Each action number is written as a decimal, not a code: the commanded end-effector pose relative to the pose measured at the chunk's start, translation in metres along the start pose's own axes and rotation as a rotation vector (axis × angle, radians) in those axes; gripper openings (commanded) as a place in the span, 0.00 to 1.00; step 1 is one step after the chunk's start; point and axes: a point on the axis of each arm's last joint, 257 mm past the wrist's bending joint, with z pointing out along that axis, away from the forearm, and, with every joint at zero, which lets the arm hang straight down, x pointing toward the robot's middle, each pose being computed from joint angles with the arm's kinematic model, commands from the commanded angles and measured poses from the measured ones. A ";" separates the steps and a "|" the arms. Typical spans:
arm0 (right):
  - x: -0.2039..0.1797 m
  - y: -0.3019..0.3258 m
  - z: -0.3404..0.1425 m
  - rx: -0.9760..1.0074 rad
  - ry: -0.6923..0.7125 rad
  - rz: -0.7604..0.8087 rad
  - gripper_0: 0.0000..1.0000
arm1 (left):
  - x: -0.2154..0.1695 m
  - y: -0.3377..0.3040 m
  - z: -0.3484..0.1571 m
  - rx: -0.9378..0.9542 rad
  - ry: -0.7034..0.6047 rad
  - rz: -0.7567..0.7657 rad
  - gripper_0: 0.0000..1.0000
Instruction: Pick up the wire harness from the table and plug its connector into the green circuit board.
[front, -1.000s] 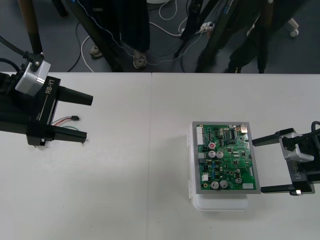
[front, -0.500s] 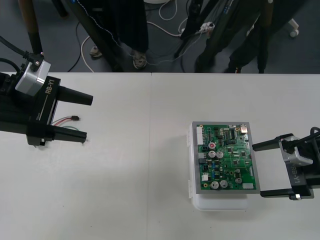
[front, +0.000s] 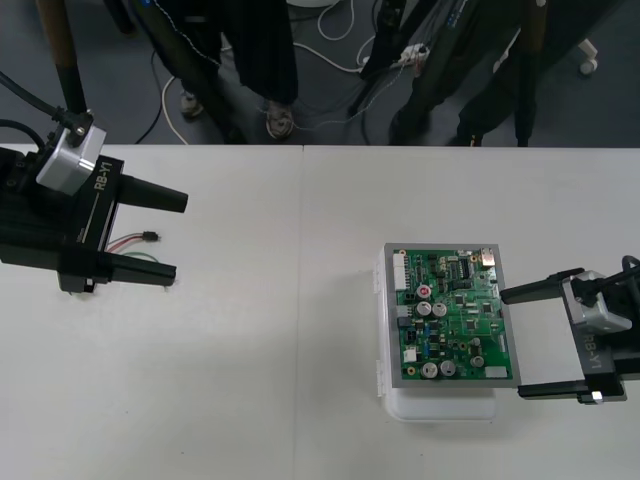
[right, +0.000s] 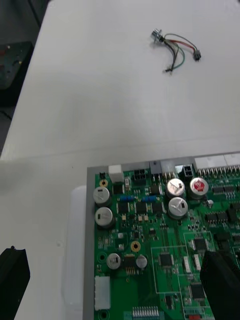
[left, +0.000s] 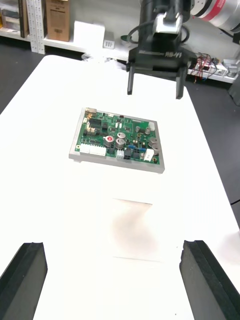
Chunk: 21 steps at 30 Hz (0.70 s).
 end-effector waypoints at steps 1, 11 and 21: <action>-0.013 0.001 -0.017 0.011 -0.051 -0.020 1.00 | -0.009 0.021 -0.010 -0.084 -0.007 0.088 0.79; -0.029 -0.004 -0.057 0.045 -0.071 -0.023 1.00 | 0.021 0.043 -0.019 -0.164 0.126 0.113 0.79; -0.052 -0.016 -0.090 0.108 -0.113 -0.053 1.00 | 0.070 0.077 -0.040 -0.281 0.306 0.092 0.78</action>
